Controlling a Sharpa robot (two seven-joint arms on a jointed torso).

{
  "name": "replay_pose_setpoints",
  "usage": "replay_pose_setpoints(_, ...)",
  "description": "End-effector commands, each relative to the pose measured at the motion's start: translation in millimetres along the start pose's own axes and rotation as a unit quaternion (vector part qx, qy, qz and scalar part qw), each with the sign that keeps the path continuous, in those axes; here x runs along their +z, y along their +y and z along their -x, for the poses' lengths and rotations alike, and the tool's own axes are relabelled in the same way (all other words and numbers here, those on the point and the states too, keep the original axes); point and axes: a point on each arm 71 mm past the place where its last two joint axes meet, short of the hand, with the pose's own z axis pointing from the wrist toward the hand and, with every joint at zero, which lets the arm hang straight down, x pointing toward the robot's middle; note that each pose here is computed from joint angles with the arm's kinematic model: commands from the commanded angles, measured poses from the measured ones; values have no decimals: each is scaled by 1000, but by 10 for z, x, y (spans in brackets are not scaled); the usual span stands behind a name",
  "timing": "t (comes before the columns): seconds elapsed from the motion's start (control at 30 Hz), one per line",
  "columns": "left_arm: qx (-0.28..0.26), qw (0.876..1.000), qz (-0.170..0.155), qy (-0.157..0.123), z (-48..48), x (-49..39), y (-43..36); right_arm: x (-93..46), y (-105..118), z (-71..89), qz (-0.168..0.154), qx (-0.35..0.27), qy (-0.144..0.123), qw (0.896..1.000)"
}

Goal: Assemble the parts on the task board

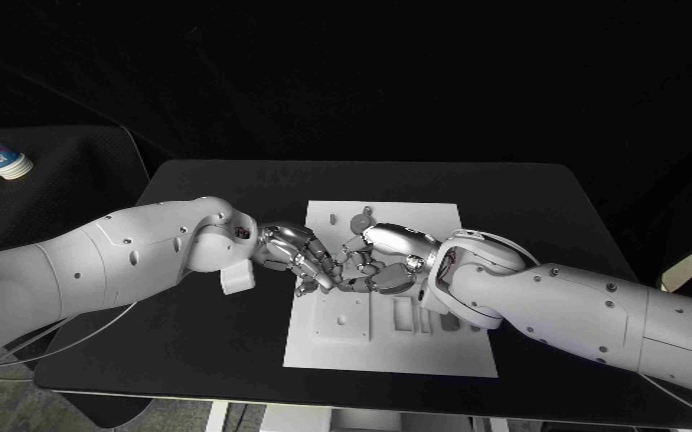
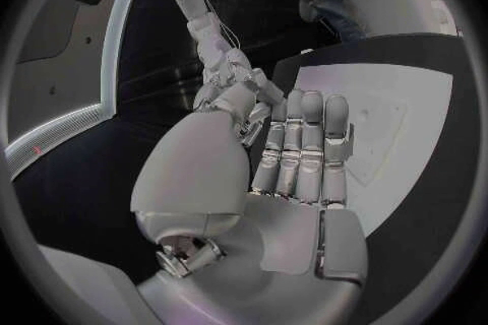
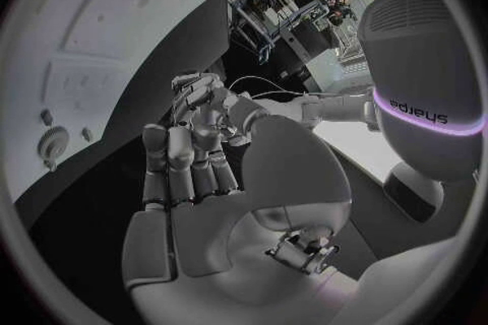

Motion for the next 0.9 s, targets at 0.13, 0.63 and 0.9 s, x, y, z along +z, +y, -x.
replay_pose_setpoints(0.13,-3,1000,-6,11,-19,8,-26,9,22,-20,7,-2,4,1000)
replay_pose_setpoints(0.63,-3,1000,-4,10,-13,5,-20,17,34,-21,7,5,0,1000)
replay_pose_setpoints(0.9,-3,1000,-3,12,-17,10,-21,21,37,-23,8,5,1,1000)
